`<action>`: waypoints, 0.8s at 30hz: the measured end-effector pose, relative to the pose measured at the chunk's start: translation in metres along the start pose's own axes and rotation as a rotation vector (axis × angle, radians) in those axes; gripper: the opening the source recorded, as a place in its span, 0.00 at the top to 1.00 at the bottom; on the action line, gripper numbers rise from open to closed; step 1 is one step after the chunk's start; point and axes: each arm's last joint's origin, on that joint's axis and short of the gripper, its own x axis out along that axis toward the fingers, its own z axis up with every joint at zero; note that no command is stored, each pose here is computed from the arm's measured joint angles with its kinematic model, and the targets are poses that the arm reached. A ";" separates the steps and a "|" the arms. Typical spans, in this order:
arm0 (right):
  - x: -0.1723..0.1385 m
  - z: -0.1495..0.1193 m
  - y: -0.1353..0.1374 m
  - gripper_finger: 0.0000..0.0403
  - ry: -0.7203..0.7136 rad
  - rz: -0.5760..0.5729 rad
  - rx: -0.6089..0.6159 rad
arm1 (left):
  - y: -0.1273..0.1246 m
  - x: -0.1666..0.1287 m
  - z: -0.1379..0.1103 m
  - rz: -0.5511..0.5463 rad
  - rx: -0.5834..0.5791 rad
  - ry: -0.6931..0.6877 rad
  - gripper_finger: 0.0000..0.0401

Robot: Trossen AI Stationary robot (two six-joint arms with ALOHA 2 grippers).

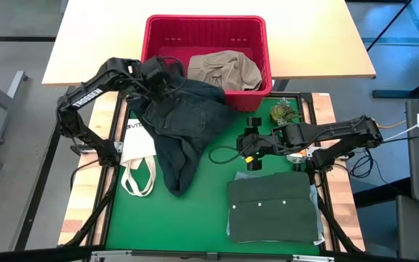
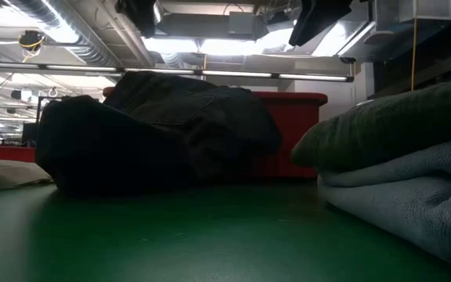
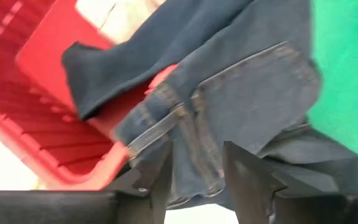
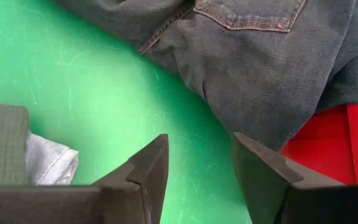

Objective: Fold Laundry from Bin
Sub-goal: Remove the dark blue jeans from the red bin

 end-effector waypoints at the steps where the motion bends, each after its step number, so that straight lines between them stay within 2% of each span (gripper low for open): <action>1: 0.000 0.000 0.000 0.57 0.000 0.000 0.000 | 0.004 0.001 0.000 0.015 -0.011 0.007 0.64; 5: 0.000 0.000 0.000 0.57 0.000 0.000 0.000 | 0.019 0.005 -0.001 0.054 -0.060 0.037 0.57; 9: 0.000 0.000 0.000 0.57 0.000 0.000 0.000 | 0.029 0.016 -0.003 0.082 -0.096 0.079 0.54; 14: 0.000 0.000 0.000 0.57 0.000 0.000 0.000 | 0.032 0.042 -0.008 0.074 -0.115 0.164 0.55; 19: 0.000 0.000 0.000 0.57 0.000 0.000 0.000 | 0.032 0.067 -0.017 0.085 -0.082 0.247 0.58; 24: 0.000 0.000 0.000 0.57 -0.001 0.000 0.000 | 0.038 0.078 -0.022 0.118 -0.090 0.291 0.59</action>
